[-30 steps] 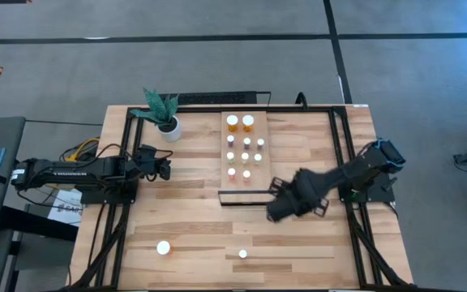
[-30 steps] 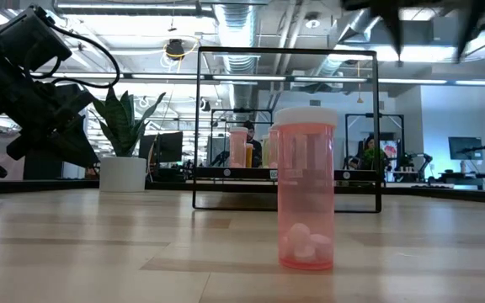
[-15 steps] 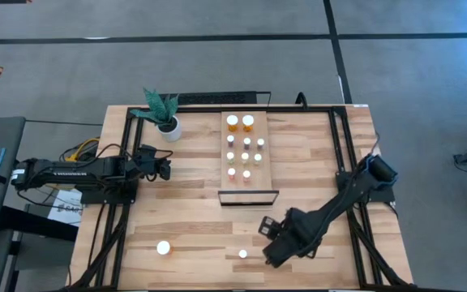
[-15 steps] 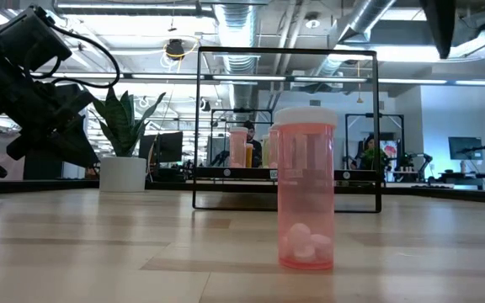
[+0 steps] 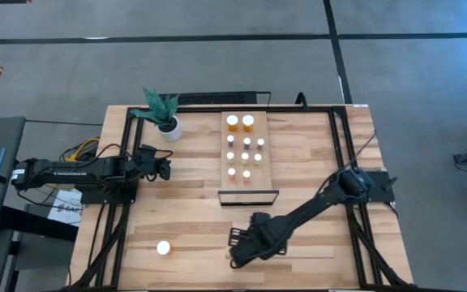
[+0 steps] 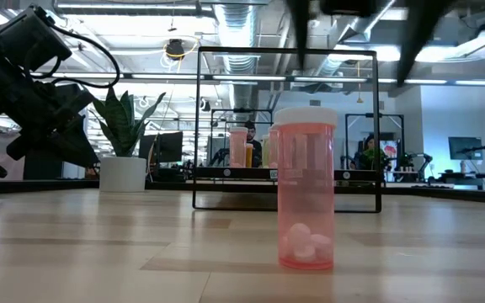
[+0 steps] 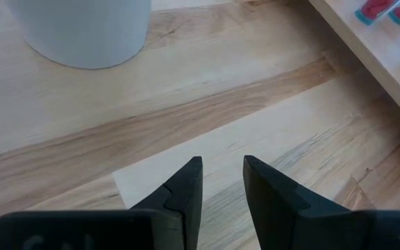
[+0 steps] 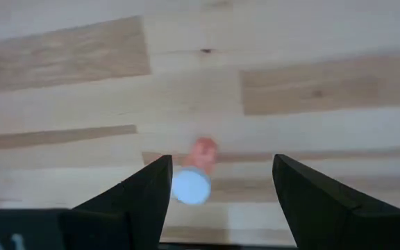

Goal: Pick and place medicine bottles onto shelf by color
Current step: Put the pink pill bottle on the shelf aligned with the other pink pill bottles

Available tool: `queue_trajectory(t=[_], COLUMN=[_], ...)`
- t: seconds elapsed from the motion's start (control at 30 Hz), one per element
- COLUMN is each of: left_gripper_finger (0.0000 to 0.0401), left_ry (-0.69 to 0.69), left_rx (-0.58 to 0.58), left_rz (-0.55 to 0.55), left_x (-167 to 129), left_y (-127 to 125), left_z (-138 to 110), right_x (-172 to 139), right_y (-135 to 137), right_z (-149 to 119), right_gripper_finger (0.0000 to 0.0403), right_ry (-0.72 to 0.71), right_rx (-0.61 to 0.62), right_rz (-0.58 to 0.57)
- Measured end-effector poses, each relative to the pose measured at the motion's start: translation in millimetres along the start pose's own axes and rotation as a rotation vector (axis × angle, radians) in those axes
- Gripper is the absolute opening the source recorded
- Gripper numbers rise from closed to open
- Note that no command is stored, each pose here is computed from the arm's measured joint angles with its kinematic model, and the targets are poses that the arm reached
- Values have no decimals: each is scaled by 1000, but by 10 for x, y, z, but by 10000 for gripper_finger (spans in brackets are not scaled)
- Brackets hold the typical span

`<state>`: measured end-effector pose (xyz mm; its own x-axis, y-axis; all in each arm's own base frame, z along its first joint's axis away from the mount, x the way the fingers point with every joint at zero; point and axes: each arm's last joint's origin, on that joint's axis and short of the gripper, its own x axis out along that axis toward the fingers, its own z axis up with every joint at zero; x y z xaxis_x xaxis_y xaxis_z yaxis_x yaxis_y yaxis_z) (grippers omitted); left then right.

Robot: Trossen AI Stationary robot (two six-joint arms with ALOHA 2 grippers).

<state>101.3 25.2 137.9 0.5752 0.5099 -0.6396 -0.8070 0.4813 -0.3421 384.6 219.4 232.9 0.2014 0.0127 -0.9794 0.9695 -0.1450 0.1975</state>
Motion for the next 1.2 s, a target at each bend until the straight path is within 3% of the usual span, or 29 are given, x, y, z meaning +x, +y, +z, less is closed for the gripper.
queue_trajectory(t=[0.23, 0.43, 0.77, 1.2], left_gripper_finger=[91, 91, 91, 91], left_ry=[1, 1, 1, -1], left_rx=[0, 1, 0, -1], left_rz=[0, 1, 1, -2], left_x=[0, 0, 0, 0], left_y=[0, 1, 1, -1], left_z=[0, -1, 0, 1], right_x=[204, 236, 238, 629], right_y=[217, 247, 184, 292], right_z=[-2, -27, -140, -131], right_gripper_finger=[270, 270, 270, 270], right_ry=[35, 83, 103, 174], right_rx=[-120, -170, -200, -205], right_rz=[8, 27, 34, -12])
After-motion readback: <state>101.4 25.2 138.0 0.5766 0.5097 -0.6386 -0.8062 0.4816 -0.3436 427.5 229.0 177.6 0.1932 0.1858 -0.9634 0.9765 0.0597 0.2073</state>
